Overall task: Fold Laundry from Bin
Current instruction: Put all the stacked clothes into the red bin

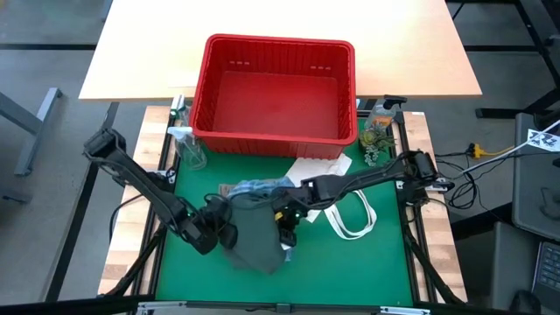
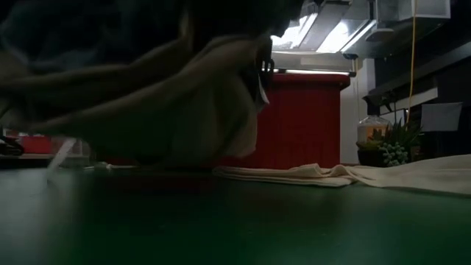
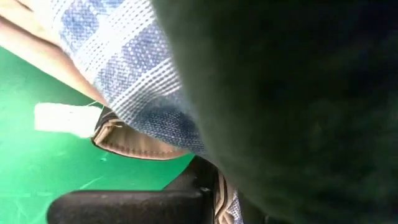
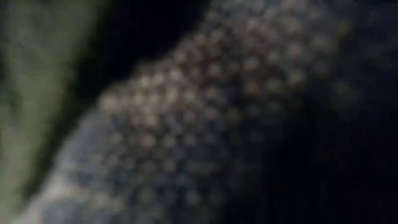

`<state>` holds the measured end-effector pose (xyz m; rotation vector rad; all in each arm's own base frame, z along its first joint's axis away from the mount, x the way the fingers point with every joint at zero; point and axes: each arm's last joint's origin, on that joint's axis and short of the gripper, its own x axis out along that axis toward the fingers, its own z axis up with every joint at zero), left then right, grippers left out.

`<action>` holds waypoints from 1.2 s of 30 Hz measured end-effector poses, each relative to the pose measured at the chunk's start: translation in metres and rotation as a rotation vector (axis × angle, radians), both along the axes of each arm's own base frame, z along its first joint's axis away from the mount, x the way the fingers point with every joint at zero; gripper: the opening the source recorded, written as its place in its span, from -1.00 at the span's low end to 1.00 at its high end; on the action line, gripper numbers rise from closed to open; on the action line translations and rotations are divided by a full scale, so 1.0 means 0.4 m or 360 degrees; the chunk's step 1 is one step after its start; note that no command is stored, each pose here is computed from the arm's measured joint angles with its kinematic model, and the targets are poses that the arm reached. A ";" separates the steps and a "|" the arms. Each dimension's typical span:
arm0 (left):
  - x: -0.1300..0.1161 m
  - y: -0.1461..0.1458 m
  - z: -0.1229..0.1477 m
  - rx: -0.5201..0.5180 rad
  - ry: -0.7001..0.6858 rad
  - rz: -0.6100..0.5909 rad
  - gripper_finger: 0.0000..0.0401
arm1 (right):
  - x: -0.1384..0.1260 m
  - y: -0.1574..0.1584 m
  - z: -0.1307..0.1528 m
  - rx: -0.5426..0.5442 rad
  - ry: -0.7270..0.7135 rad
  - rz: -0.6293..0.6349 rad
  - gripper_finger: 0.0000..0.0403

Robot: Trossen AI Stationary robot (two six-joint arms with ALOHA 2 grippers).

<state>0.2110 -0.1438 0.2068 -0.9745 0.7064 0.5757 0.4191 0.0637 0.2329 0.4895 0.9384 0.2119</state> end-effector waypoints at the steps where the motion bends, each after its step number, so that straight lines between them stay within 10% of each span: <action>1: -0.003 0.004 0.011 -0.0008 -0.0029 0.0010 -0.86 | -0.002 0.000 0.007 0.0000 -0.0012 0.0000 -0.97; 18: -0.002 0.088 0.133 -0.0106 -0.0282 0.0015 -0.86 | -0.009 -0.051 0.089 0.0071 -0.0167 -0.0064 -0.97; 36: -0.010 0.174 0.407 -0.0011 -0.0248 0.0075 -0.86 | -0.007 -0.116 0.320 -0.0042 -0.0372 -0.0052 -0.97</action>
